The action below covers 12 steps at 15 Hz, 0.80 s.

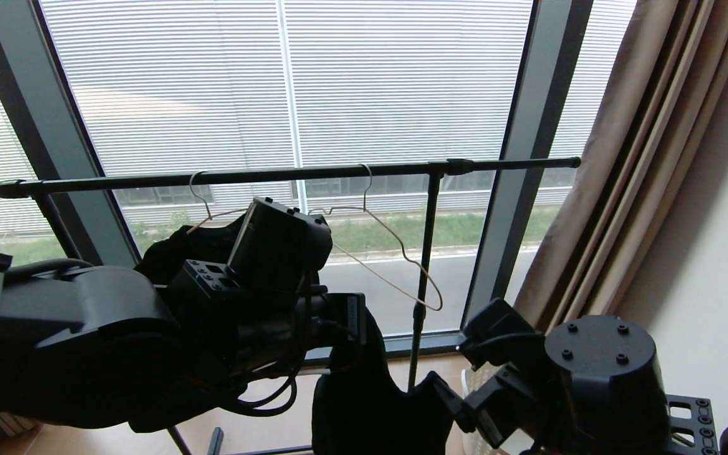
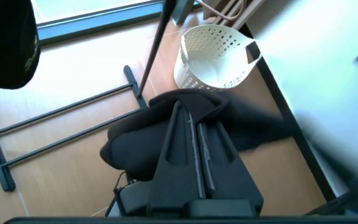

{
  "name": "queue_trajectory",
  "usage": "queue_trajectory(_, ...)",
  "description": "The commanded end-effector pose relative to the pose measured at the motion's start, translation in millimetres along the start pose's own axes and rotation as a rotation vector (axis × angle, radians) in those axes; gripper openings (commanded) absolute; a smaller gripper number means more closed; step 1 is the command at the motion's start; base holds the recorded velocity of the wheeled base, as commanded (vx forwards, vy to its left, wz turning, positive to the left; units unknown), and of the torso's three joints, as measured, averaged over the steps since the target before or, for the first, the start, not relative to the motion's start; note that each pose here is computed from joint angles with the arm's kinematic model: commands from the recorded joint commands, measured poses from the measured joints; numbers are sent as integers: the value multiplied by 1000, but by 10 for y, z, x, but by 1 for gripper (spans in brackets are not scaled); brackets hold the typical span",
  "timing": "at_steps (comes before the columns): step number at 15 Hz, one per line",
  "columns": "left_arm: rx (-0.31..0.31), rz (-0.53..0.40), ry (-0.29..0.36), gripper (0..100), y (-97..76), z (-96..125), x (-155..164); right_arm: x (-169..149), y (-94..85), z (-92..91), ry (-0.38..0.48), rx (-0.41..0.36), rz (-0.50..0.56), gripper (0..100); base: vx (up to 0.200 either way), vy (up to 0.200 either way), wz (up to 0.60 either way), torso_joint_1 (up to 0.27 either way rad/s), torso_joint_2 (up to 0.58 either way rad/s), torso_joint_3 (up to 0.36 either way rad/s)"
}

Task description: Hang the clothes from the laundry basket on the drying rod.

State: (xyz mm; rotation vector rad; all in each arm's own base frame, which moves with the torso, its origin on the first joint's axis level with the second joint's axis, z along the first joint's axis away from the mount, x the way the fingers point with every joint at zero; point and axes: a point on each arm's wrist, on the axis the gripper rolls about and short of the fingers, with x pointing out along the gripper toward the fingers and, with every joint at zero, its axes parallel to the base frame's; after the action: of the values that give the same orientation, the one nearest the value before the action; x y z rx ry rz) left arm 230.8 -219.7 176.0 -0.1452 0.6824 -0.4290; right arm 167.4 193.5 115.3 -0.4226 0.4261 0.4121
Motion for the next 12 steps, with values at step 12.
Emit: queue_trajectory(12,-4,14,-29,0,-25,64,1,-42,71,-38,-91,-54,206,100,0,0,0,0,0,0)
